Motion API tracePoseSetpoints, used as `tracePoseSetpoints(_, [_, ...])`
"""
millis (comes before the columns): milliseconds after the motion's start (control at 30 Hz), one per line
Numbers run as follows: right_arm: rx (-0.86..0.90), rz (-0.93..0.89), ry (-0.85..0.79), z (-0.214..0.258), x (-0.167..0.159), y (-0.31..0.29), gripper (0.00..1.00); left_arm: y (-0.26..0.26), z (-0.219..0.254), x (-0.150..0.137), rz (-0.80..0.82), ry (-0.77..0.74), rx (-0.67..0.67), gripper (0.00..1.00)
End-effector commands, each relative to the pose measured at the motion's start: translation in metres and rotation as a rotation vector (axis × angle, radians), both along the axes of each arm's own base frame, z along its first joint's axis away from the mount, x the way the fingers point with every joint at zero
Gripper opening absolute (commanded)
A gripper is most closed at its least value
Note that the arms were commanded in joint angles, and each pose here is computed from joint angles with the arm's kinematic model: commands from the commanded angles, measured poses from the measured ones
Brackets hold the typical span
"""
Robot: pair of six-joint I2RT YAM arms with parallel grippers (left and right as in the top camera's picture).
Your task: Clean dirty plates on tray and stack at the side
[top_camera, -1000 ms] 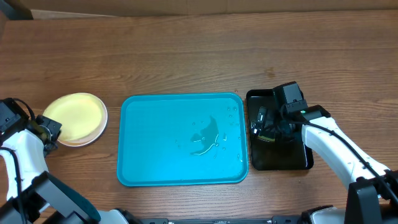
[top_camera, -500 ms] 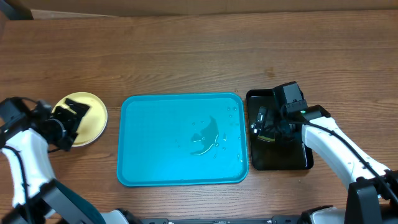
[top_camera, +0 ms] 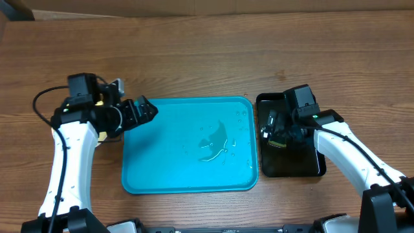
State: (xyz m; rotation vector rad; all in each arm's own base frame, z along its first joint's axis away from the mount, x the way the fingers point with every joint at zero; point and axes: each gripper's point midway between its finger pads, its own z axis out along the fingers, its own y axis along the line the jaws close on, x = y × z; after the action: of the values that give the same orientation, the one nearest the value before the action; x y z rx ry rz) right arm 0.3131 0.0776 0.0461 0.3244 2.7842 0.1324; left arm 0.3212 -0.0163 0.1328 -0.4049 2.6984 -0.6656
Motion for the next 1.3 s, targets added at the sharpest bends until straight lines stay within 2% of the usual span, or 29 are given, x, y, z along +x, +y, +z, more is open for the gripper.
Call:
tracePoseSetpoints(0, [0.008, -0.006, -0.066, 0.007, 0.015, 0.002, 1.0, -0.005, 0.002, 0.003, -0.041, -0.015, 0.028, 1.0])
tracePoseSetpoints(300, [0.037, 0.012, -0.014, 0.002, 0.003, 0.006, 1.0, -0.005, 0.002, 0.003, -0.04, -0.015, 0.028, 1.0])
tracePoseSetpoints(433, [0.032, -0.031, -0.006, -0.003, 0.0, 0.004, 0.88, -0.005, 0.002, 0.003, -0.04, -0.015, 0.028, 1.0])
tracePoseSetpoints(733, [0.047, -0.073, -0.069, -0.036, -0.001, 0.0, 0.83, -0.005, 0.002, 0.003, -0.04, -0.015, 0.028, 1.0])
tracePoseSetpoints(867, [0.05, -0.075, -0.091, -0.049, 0.002, 0.0, 0.72, -0.005, 0.002, 0.003, -0.04, -0.015, 0.028, 1.0])
tracePoseSetpoints(933, [0.033, -0.084, -0.09, -0.053, 0.003, -0.003, 0.59, -0.005, 0.002, 0.003, -0.04, -0.015, 0.028, 1.0])
tracePoseSetpoints(967, [0.022, -0.088, -0.088, -0.056, 0.004, -0.004, 0.45, -0.005, 0.002, 0.003, -0.04, -0.015, 0.028, 1.0])
tracePoseSetpoints(1033, [0.008, -0.092, -0.078, -0.061, 0.003, -0.007, 0.04, -0.005, 0.002, 0.003, -0.04, -0.015, 0.028, 1.0])
tracePoseSetpoints(1167, [0.002, -0.092, -0.065, -0.065, 0.001, -0.007, 0.05, -0.005, 0.002, 0.003, -0.04, -0.015, 0.028, 1.0])
tracePoseSetpoints(1200, [0.003, -0.092, -0.065, -0.065, 0.001, -0.007, 0.45, -0.005, 0.002, 0.003, -0.04, -0.015, 0.029, 1.0])
tracePoseSetpoints(1233, [0.003, -0.092, -0.066, -0.065, 0.001, -0.007, 0.7, -0.005, 0.002, 0.003, -0.04, -0.015, 0.028, 1.0])
tracePoseSetpoints(1267, [0.003, -0.092, -0.066, -0.065, 0.001, -0.007, 0.9, -0.005, 0.002, 0.003, -0.04, -0.015, 0.028, 1.0])
